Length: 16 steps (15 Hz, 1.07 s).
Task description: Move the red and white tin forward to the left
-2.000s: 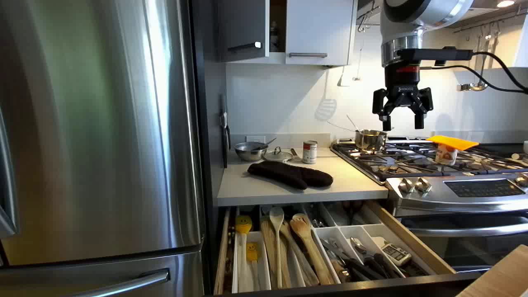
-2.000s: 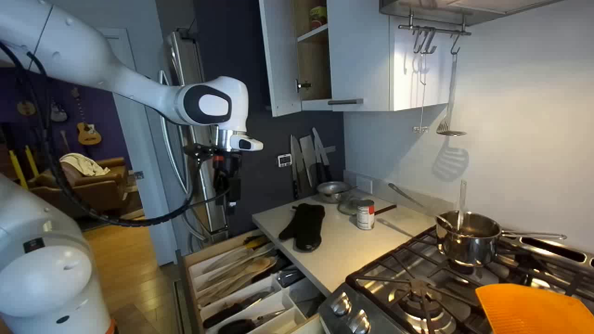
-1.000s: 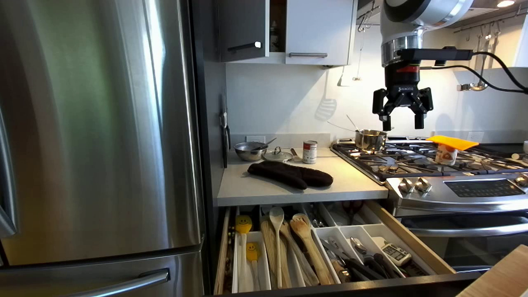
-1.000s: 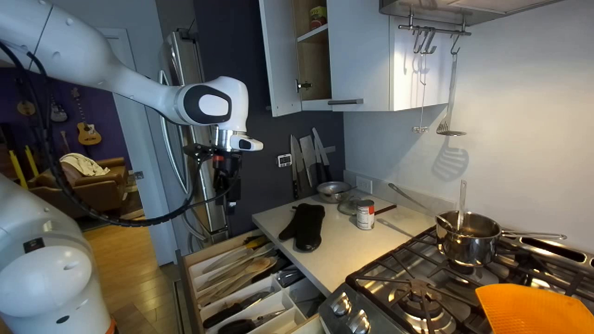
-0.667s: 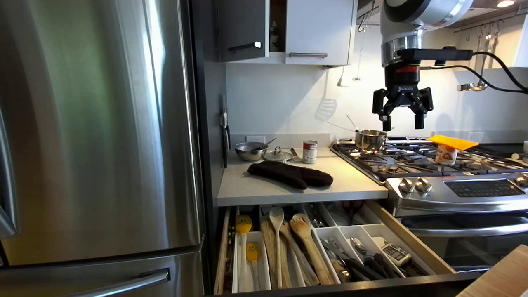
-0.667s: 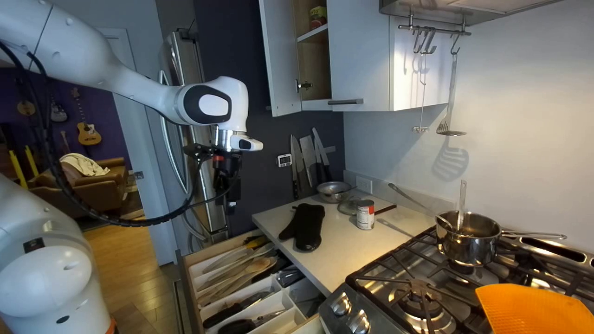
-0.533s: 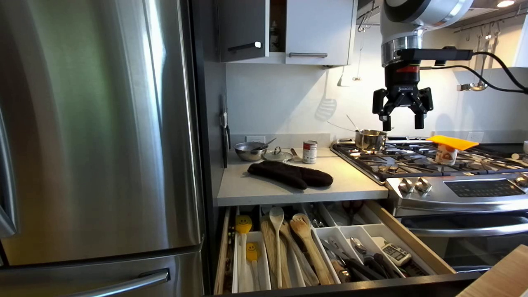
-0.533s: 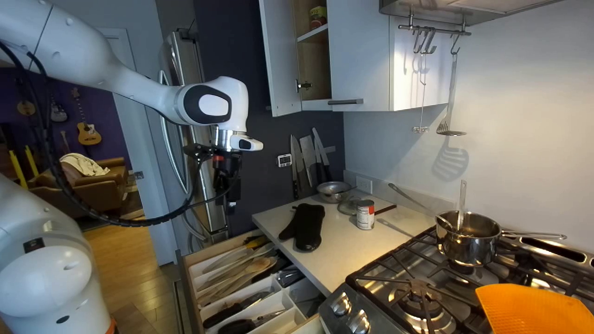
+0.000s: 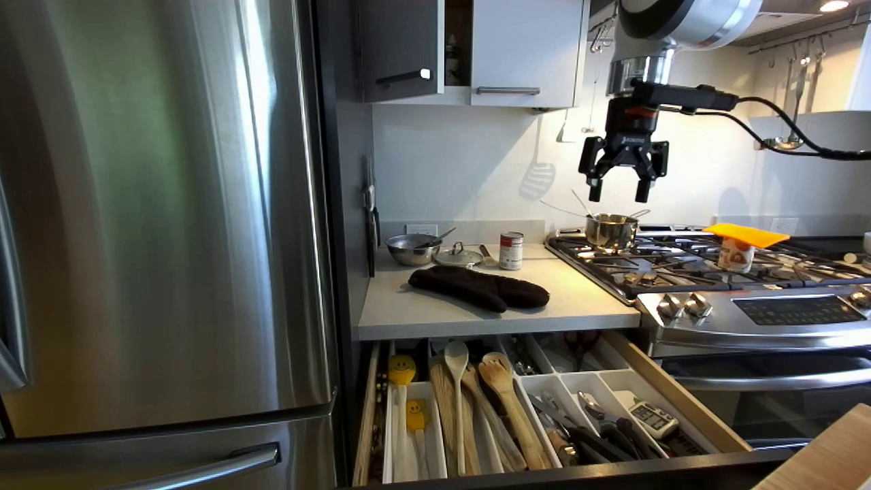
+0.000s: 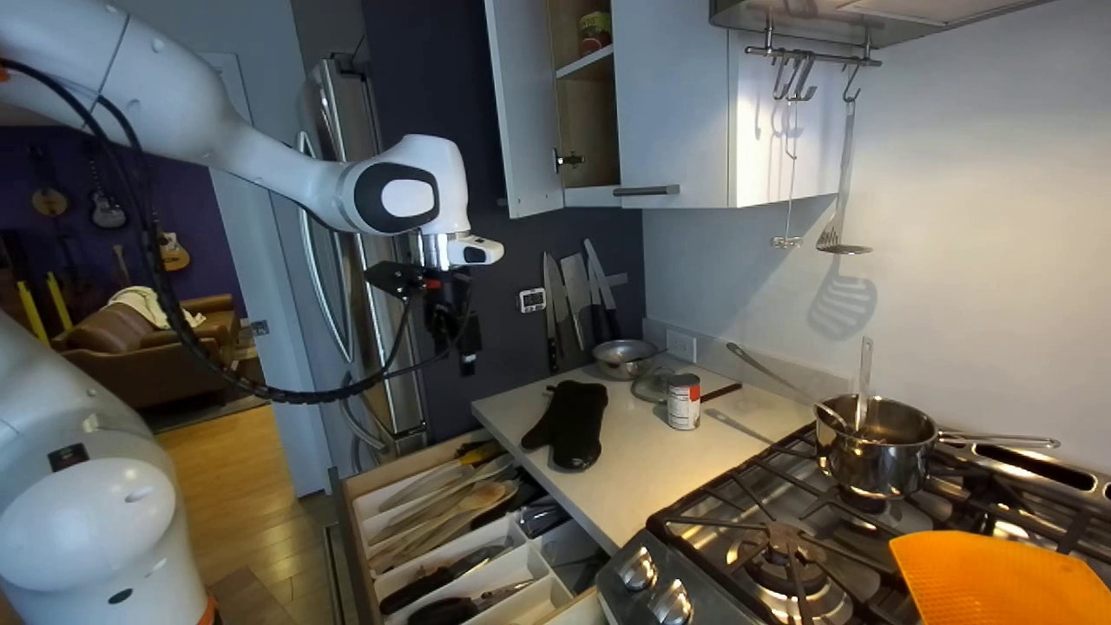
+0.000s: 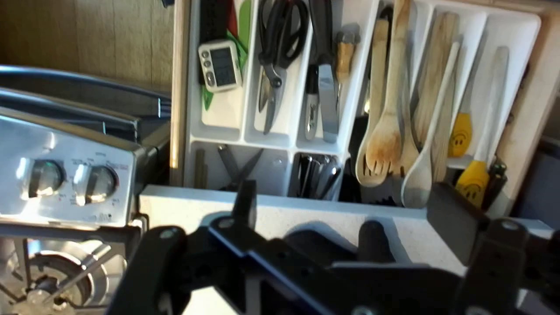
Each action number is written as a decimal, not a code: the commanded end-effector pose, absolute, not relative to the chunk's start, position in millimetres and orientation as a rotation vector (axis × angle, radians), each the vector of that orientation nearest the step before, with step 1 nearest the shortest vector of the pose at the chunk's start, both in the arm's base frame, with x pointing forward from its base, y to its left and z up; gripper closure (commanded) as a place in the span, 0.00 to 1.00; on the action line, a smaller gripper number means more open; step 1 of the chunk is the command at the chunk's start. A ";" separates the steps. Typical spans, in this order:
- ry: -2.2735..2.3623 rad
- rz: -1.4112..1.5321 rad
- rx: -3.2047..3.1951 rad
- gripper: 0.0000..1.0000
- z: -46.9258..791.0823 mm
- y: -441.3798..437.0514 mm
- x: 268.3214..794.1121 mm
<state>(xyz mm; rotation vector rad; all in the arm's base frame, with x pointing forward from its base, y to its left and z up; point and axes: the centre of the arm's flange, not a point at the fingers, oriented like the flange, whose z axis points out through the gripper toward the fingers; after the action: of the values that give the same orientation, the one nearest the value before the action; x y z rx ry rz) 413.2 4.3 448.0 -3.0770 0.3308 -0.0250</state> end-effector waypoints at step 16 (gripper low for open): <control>0.267 -0.520 -3.041 0.00 375.0 -26.2 562.7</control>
<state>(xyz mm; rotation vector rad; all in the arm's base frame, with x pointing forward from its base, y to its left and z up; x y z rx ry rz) 562.7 -26.2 375.0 -3.0411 0.2666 -0.5203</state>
